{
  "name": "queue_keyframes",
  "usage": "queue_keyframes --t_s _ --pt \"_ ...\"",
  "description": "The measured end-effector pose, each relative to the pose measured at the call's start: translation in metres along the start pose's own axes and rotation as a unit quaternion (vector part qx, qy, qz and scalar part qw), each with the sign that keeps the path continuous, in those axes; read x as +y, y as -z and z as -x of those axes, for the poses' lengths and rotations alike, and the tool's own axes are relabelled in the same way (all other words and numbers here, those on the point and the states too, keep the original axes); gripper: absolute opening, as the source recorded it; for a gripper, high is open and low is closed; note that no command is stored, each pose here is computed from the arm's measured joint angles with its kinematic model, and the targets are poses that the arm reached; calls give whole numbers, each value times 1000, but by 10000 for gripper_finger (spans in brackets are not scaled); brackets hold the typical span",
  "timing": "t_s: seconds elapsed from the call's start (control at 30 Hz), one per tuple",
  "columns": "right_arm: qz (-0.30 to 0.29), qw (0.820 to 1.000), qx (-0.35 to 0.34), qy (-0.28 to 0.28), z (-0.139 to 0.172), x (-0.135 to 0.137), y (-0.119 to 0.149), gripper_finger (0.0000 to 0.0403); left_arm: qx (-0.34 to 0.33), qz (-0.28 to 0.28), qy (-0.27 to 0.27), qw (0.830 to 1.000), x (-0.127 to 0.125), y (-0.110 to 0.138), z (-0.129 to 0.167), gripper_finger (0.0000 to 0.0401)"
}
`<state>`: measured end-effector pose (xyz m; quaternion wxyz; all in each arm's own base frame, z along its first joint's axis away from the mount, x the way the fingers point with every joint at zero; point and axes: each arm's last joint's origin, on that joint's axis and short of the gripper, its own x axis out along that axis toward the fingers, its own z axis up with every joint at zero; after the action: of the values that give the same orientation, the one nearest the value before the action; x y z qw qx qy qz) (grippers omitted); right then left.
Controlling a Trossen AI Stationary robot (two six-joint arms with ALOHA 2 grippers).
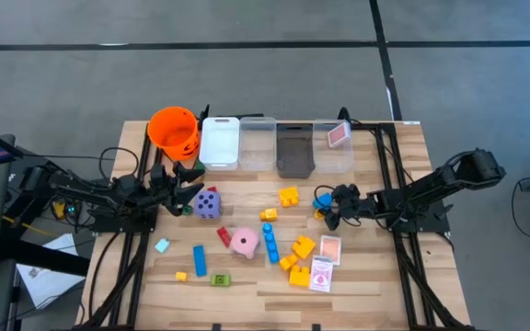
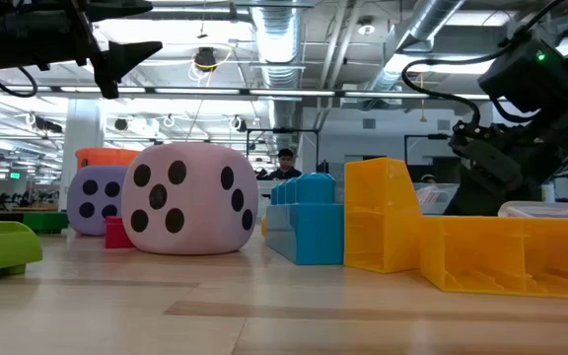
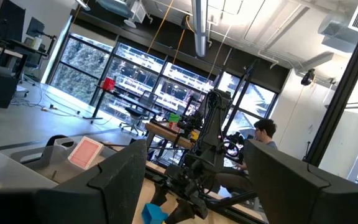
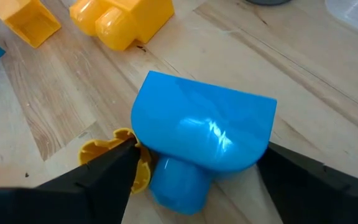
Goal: Pick & Place Toys
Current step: Put the yellow game piece into the black bin
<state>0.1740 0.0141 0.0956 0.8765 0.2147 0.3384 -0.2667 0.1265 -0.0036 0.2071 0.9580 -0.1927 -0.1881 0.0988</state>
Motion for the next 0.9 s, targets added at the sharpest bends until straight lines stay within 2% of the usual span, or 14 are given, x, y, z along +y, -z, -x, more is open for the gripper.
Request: queue_keyframes --t_s 0.37,0.5,0.63,0.9 --pt "-2 1000 6 -8 0 1 0 275 0 0 0 1000 0 0 0 264" --pt "-9 1000 6 -7 0 0 0 248 0 0 0 1000 0 0 0 264" --pt "-22 1000 8 -12 0 1 0 187 0 0 0 1000 0 0 0 264" --pt "-23 999 3 -37 1 5 -1 26 0 0 0 1000 0 0 0 264"
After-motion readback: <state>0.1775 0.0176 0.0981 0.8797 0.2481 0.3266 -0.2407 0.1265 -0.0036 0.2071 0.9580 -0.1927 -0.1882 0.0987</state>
